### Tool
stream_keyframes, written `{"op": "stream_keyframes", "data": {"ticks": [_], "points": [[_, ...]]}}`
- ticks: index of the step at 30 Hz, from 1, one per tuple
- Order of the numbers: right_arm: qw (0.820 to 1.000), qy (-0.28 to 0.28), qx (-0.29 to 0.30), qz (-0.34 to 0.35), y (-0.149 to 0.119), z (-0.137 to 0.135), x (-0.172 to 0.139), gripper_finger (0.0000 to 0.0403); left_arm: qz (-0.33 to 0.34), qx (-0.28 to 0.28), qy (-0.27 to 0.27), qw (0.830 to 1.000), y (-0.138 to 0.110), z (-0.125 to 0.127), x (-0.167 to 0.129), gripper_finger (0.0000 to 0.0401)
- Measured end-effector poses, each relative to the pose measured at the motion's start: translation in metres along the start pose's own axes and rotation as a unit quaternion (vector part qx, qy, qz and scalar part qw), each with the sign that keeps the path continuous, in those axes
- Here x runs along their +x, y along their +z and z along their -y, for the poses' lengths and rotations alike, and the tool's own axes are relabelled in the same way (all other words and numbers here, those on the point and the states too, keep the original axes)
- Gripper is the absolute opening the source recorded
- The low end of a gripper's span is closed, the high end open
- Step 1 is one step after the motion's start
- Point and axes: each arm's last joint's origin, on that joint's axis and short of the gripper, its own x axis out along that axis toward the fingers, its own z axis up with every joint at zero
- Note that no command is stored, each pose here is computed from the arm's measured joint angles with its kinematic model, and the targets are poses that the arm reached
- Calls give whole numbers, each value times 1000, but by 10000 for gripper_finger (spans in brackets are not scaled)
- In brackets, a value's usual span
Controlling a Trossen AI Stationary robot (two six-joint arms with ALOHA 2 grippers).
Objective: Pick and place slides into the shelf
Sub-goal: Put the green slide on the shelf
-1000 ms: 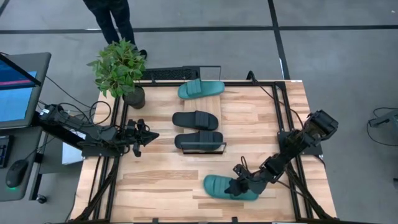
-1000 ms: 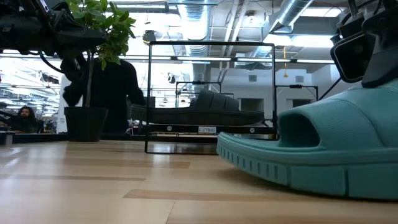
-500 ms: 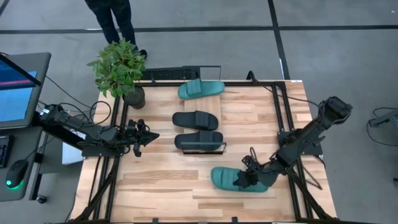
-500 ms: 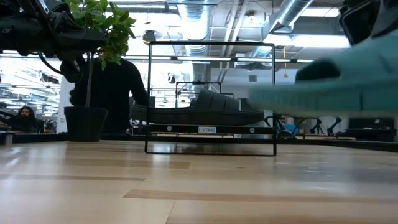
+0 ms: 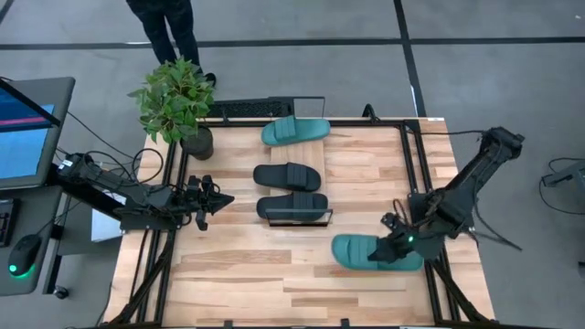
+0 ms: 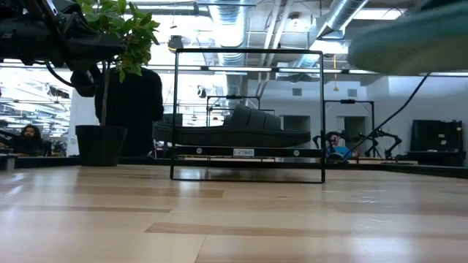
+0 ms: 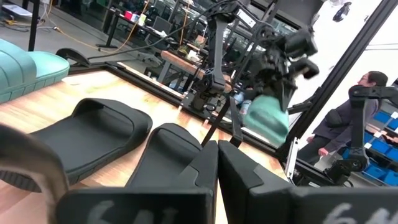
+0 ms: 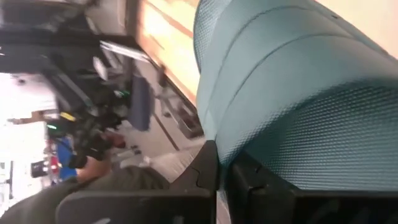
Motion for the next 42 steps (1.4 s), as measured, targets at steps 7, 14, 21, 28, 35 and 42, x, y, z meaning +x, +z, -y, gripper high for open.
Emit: {"op": "stream_keyframes", "data": {"ticks": [7,14,21,28,35,42], "points": [[996,38,-43,68,29,-12,-28,0,9,-5,-4,1000,2,1,0,0],[992,35,-75,92,65,-15,-53,0,13,-7,-7,1000,3,1,0,0],[990,24,-88,106,110,-12,-74,0,12,-13,-6,1000,2,1,0,0],[987,20,-116,108,165,-12,-83,0,10,-12,-5,1000,2,1,0,0],[984,17,-159,82,227,-17,-76,0,8,-11,-5,1000,2,1,0,0],[977,21,-204,61,291,-27,-60,0,7,-11,-5,1000,2,1,0,0]]}}
